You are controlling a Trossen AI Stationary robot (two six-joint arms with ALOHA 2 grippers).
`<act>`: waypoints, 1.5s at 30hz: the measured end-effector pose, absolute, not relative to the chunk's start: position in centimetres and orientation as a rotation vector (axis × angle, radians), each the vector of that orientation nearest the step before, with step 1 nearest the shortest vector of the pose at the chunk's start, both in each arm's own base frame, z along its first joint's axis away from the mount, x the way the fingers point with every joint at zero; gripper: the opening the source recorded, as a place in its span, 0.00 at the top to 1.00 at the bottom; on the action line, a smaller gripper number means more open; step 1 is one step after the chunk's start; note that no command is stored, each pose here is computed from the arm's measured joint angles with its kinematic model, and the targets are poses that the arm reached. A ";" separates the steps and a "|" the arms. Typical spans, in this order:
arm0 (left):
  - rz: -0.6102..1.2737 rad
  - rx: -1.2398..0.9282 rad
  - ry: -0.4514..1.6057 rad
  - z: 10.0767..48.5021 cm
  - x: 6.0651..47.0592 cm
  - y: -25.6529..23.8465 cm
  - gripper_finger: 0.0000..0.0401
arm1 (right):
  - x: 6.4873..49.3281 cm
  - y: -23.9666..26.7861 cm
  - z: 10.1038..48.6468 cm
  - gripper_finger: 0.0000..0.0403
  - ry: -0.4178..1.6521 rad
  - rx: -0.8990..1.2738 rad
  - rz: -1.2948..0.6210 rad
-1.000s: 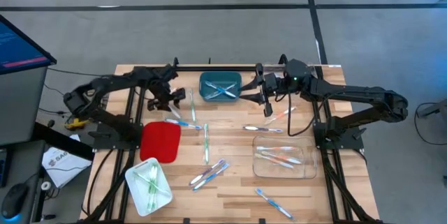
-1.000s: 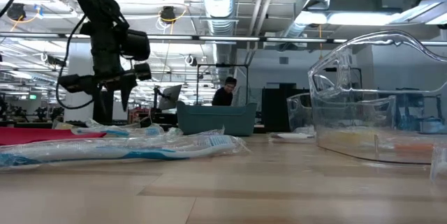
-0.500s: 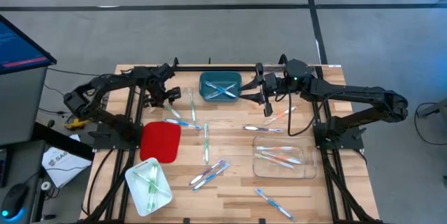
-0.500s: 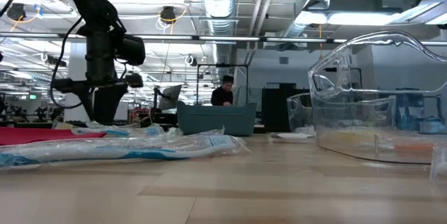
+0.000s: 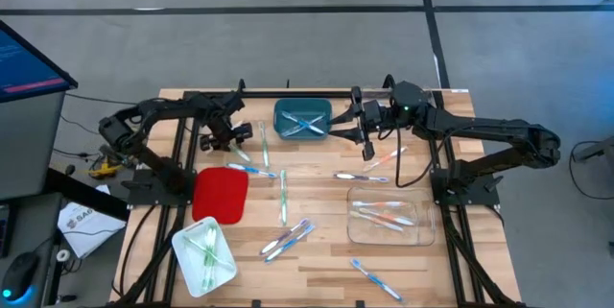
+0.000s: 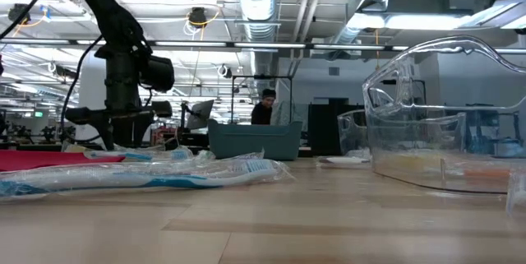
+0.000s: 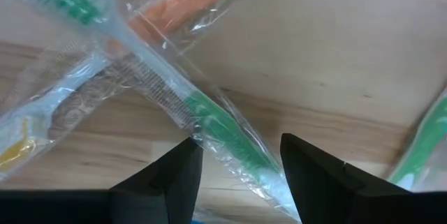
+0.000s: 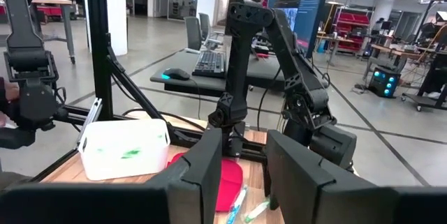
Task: Pick & Place Toothbrushes
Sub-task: Put the green toothbrush into the white bin
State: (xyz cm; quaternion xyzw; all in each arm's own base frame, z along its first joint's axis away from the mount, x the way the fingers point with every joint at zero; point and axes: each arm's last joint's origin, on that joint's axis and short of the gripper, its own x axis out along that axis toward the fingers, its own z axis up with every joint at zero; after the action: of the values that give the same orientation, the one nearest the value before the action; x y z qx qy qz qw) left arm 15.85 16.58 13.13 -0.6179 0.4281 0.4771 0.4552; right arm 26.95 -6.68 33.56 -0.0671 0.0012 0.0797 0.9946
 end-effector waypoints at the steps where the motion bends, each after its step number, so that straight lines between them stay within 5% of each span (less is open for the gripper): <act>1: 1.172 -1.516 1.061 13.1 15.9 16.6 0.52 | 27.0 -6.7 33.6 0.73 0.002 -0.135 0.160; 14: 1.157 -1.480 1.071 13.0 15.9 16.6 0.54 | 27.0 -6.7 33.6 0.73 0.003 -0.134 0.161; 18: 1.159 -1.468 1.076 13.1 15.8 16.5 0.64 | 27.0 -6.7 33.6 0.73 0.003 -0.133 0.161; 24: 1.091 -1.377 1.022 14.2 16.2 16.3 0.94 | 27.0 -6.7 33.6 0.73 0.001 -0.134 0.161; 31: 1.005 -1.291 0.959 17.0 16.2 14.8 0.97 | 27.0 -6.7 33.6 0.73 -0.001 -0.134 0.161; 37: 0.789 -1.184 0.861 20.7 16.5 11.7 0.97 | 27.0 -6.7 33.6 0.73 -0.002 -0.135 0.161; 45: 0.362 -0.748 0.830 24.7 16.2 5.3 0.97 | 27.0 -6.7 33.6 0.73 -0.006 -0.137 0.160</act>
State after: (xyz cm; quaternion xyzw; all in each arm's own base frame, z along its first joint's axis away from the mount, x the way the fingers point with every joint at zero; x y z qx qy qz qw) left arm 16.24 5.30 24.69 -0.3529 0.3916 0.1707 0.8324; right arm 26.96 -6.66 33.65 -0.0682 -0.0029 0.0800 0.9945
